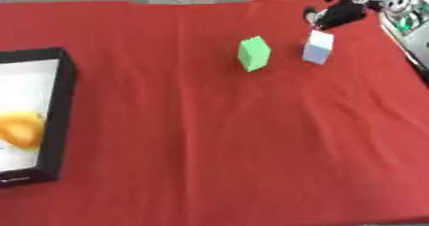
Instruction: Pick up the objects with one hand, pass them to the other hand, and then place them into the box on the other side of the table.
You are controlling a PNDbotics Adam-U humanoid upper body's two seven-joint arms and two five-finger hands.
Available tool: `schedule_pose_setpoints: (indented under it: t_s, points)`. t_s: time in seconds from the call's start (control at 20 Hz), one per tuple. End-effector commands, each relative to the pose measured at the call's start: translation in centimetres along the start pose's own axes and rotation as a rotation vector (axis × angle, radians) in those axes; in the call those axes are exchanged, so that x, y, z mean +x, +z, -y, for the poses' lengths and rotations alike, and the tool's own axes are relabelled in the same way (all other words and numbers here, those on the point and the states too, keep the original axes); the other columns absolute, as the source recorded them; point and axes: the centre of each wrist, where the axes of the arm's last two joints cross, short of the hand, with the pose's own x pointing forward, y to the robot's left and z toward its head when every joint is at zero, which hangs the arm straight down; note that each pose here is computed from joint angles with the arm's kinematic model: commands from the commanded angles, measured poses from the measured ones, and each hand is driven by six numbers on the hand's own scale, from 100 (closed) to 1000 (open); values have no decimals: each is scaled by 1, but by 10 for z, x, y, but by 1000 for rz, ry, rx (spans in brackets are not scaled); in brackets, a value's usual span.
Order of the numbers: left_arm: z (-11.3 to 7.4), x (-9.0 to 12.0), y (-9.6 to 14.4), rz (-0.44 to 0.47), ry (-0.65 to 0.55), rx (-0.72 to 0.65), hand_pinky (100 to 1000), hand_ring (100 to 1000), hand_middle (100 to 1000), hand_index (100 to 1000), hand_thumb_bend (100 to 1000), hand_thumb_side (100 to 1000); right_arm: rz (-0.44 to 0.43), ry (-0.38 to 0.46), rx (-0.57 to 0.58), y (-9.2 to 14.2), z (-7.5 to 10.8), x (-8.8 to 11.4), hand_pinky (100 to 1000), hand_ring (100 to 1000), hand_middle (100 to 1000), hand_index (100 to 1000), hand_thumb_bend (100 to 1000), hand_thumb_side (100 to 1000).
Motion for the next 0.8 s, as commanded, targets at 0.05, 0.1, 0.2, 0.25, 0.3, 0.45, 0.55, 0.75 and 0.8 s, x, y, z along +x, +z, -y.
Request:
schedule_pose_setpoints:
  t_s: [0.05, 0.1, 0.2, 0.25, 0.3, 0.45, 0.55, 0.75, 0.8]
  points:
    - [-1, 7, 0, 11, -13, -7, 876, 774, 750, 807, 100, 842, -51, 34, 30, 1, 23, -15, 908, 906, 888, 921, 112, 256]
    - [-1, 7, 0, 9, -14, -7, 876, 774, 750, 807, 100, 842, -56, 33, 56, 0, 24, -18, 909, 904, 882, 924, 122, 260]
    - [-1, 7, 0, 2, -15, -6, 876, 774, 750, 806, 100, 843, -69, 34, 103, -3, 26, -24, 914, 906, 876, 929, 168, 278]
    - [-1, 7, 0, 0, -15, -7, 876, 774, 749, 806, 100, 844, -81, 42, 119, -4, 27, -27, 916, 908, 876, 929, 189, 284]
    - [-1, 7, 0, -2, -15, -8, 876, 774, 749, 806, 100, 844, -95, 51, 131, -5, 27, -29, 918, 909, 876, 928, 203, 297]
    - [-1, 7, 0, -9, -14, -9, 875, 773, 746, 805, 100, 845, -131, 73, 163, -10, 27, -34, 924, 916, 882, 930, 235, 315]
    - [-1, 7, -1, -14, -12, -10, 875, 773, 744, 804, 100, 846, -144, 85, 177, -12, 26, -35, 929, 920, 887, 934, 251, 315]
    - [0, 7, 0, -22, -12, -10, 875, 773, 742, 804, 100, 848, -169, 122, 171, -15, 24, -38, 936, 921, 895, 940, 317, 264]
    - [0, 7, 0, -23, -11, -10, 875, 773, 742, 803, 100, 848, -176, 134, 161, -15, 24, -38, 938, 923, 896, 941, 331, 253]
